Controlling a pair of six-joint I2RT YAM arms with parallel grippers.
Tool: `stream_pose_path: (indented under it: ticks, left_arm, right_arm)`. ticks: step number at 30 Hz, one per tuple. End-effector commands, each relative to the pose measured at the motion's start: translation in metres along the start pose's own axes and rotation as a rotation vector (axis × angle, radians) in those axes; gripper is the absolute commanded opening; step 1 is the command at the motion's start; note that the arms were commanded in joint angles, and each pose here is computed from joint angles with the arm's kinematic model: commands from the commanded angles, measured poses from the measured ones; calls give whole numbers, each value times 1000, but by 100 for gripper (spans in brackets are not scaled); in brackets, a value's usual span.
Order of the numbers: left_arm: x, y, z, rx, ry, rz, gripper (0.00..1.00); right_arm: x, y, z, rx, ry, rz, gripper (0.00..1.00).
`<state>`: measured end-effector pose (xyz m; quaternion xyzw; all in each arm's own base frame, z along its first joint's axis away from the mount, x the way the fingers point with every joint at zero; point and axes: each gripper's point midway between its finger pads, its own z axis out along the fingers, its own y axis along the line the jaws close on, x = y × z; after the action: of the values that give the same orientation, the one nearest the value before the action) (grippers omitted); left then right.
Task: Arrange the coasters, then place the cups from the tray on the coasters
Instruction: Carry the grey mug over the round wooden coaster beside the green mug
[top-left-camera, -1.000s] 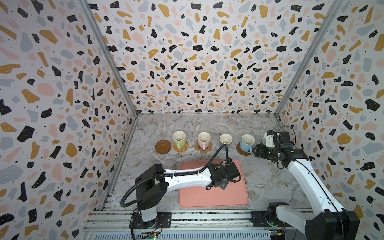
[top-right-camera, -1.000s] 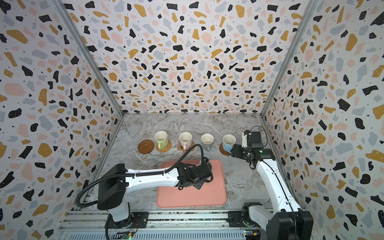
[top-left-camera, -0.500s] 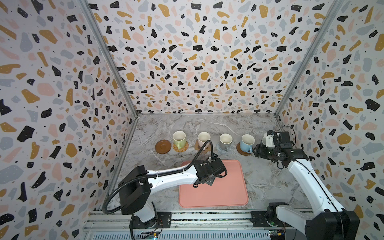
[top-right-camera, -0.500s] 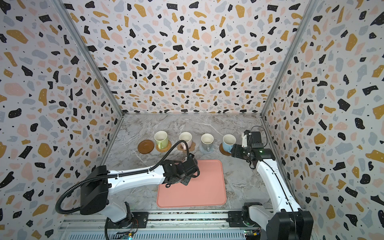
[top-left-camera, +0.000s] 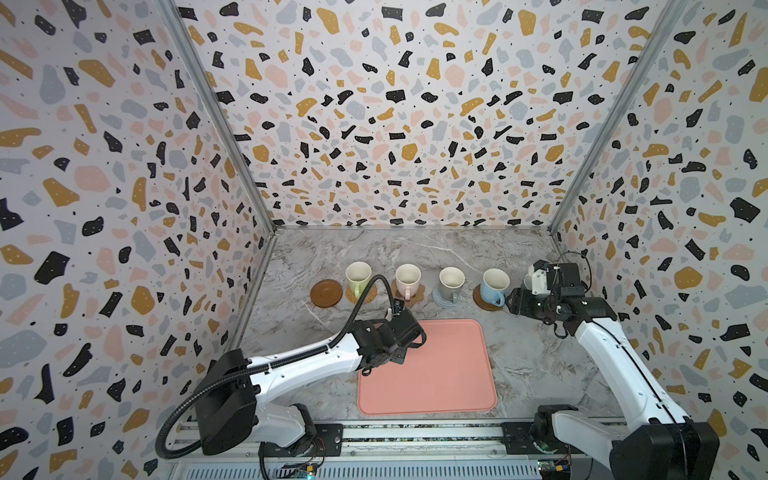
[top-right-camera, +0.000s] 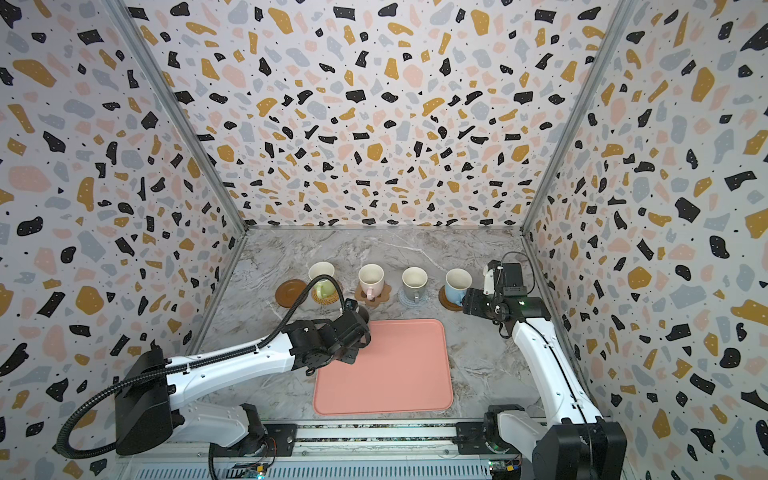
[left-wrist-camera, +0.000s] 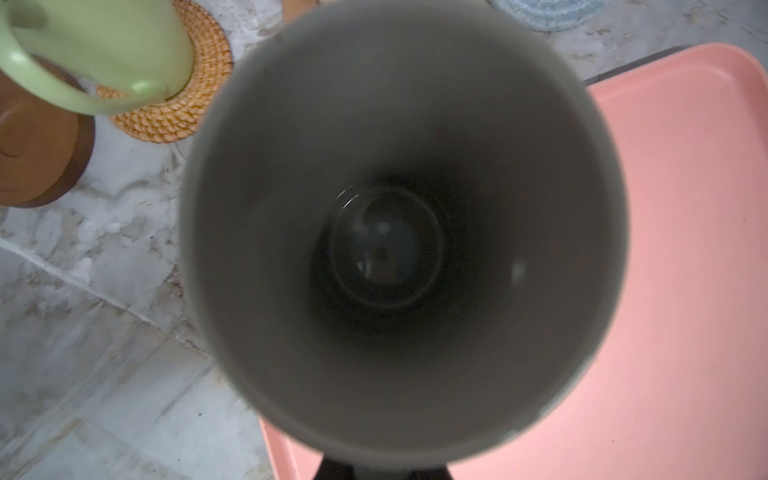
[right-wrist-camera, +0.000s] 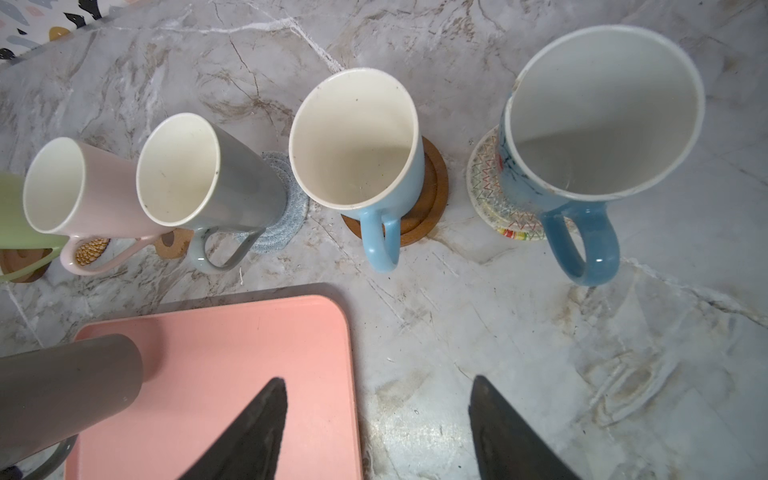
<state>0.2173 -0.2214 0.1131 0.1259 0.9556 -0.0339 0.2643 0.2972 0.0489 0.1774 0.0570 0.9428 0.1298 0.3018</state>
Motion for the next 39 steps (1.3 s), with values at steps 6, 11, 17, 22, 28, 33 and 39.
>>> stream_pose_path:
  ticks: [6, 11, 17, 22, 28, 33, 39]
  left_arm:
    - [-25, 31, -14, -4, -102, -106, 13]
    - [-25, 47, -13, -22, -97, -118, 13]
    - [-25, 63, -13, -45, -90, -132, 13]
    - [-25, 80, -14, -63, -88, -156, 13]
    - [-25, 105, -17, -96, -92, -189, 13]
    - [-27, 128, -16, -140, -68, -188, 13]
    - [-32, 148, -7, -125, -54, -242, 13]
  right_arm:
    - [0, 2, -6, -12, -8, -10, 71]
    - [0, 2, -5, -11, -6, -10, 71]
    - [0, 2, -6, -10, -8, -11, 71]
    - [0, 2, -6, -10, -7, -13, 71]
    - [0, 2, -6, -8, -7, -11, 71]
    - [-2, 2, -7, -10, -11, -11, 71]
    - [-1, 2, -9, -7, -11, -12, 71]
